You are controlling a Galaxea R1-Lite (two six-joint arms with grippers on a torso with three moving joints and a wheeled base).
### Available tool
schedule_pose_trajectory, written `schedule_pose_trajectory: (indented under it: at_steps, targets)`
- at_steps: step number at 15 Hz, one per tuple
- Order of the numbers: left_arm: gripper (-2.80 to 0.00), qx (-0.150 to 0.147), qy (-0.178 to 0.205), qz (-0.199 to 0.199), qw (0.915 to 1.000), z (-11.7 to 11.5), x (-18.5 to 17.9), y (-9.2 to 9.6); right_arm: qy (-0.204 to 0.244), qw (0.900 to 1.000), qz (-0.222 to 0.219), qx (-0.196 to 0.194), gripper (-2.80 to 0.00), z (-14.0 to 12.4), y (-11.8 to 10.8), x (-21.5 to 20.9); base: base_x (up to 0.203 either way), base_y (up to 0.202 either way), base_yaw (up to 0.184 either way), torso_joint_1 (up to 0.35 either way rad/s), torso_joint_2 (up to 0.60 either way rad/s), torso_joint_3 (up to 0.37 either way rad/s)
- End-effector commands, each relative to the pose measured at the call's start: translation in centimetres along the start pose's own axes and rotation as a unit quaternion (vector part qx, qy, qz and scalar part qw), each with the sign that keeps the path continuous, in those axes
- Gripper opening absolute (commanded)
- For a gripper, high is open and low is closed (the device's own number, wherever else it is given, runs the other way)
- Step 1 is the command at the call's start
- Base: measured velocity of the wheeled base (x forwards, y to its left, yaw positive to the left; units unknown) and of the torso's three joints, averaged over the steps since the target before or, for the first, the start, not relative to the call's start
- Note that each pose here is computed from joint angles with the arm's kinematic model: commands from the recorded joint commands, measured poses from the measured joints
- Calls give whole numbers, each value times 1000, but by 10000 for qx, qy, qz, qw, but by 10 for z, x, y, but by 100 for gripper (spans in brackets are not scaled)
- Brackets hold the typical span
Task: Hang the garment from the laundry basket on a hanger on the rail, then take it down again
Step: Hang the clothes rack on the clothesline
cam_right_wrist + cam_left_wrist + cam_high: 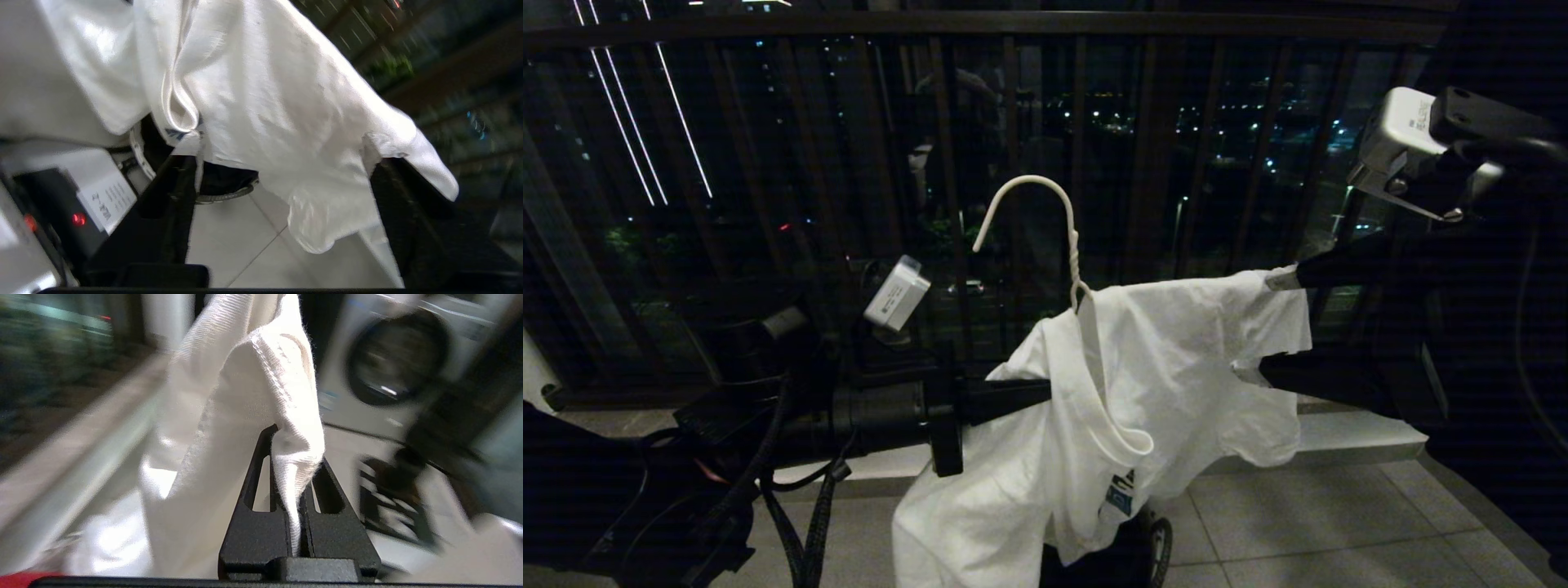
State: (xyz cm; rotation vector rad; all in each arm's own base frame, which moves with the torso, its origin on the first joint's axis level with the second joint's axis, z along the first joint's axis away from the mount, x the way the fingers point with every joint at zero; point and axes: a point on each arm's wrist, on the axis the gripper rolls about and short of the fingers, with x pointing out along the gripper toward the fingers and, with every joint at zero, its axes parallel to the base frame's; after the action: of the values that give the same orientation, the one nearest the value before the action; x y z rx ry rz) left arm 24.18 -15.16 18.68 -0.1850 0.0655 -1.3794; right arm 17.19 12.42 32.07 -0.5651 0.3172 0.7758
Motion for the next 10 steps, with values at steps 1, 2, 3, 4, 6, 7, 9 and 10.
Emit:
schedule_pose_trajectory:
  at_steps: [1, 2, 3, 4, 6, 7, 9, 10]
  targets:
    - [-280, -67, 150, -476, 9987, 1, -5, -8, -24, 9998, 137, -165, 0, -3, -6, 3, 0, 0, 0, 0, 0, 0]
    - [-280, -128, 207, -512, 9984, 1, -6, -10, -70, 9994, 282, -193, 0, -4, -8, 6, 0, 0, 0, 0, 0, 0]
    - [-280, -163, 236, -518, 9982, 2, -7, -11, -78, 9990, 381, -216, 0, -5, -9, 9, 0, 0, 0, 0, 0, 0]
    - [-280, -175, 245, -516, 9982, 1, -7, -11, -109, 9990, 354, -245, 0, -4, -13, 12, 0, 0, 0, 0, 0, 0]
    - [-280, -169, 240, -517, 9982, 2, -7, -11, -195, 9977, 551, -333, 0, -4, -14, 15, 0, 0, 0, 0, 0, 0]
    - [-280, -153, 229, -520, 9983, 3, -8, -12, -190, 9966, 709, -378, 0, -5, -13, 18, 0, 0, 0, 0, 0, 0]
    - [-280, -144, 220, -536, 9982, 4, -8, -14, -249, 9938, 1014, -370, 0, -6, -12, 24, 0, 0, 0, 0, 0, 0]
    - [-280, -146, 222, -542, 9982, 4, -8, -14, -278, 9922, 1156, -360, 0, -7, -12, 29, 0, 0, 0, 0, 0, 0]
